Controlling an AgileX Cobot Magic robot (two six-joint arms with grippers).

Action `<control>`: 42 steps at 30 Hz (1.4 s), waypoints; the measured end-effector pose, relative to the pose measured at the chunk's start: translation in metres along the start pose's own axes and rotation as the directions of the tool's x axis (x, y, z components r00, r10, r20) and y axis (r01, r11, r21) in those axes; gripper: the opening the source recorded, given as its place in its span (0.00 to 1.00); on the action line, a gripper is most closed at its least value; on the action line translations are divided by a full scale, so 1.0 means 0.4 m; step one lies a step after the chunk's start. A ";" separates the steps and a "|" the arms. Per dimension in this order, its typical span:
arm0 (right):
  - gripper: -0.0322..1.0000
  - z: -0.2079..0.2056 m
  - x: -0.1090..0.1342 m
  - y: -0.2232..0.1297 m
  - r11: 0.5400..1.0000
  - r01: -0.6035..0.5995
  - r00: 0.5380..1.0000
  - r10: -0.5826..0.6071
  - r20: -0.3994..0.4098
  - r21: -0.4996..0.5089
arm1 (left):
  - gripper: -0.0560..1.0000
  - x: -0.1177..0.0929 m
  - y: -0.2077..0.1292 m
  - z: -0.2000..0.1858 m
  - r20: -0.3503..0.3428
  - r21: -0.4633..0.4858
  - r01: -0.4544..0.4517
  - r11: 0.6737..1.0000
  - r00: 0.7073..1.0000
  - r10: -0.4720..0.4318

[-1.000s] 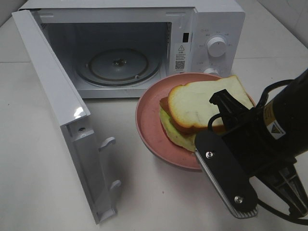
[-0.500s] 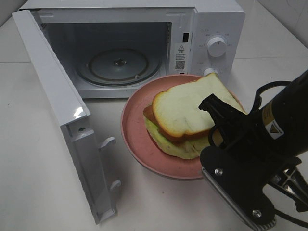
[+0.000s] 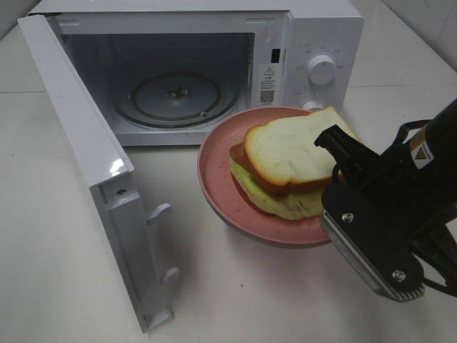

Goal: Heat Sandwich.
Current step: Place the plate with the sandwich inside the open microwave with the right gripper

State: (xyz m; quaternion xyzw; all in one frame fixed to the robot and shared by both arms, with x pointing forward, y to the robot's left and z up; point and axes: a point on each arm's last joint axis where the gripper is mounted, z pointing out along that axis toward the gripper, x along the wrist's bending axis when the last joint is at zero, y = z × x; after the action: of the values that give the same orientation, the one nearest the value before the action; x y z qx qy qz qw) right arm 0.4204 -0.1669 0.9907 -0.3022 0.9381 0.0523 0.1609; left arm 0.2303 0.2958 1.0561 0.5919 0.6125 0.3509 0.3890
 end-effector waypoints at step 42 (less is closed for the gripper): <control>0.05 0.072 -0.228 0.012 0.999 0.017 0.999 -0.016 0.028 -0.038 | 0.99 0.000 0.000 0.000 0.000 0.000 0.000 1.000 1.000 0.000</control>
State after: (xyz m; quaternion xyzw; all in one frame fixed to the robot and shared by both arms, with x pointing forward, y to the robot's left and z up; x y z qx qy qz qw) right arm 0.4953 -0.1071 0.9938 -0.3123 0.9320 0.0729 0.1686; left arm 0.2303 0.2958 1.0561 0.5919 0.6125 0.3509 0.3890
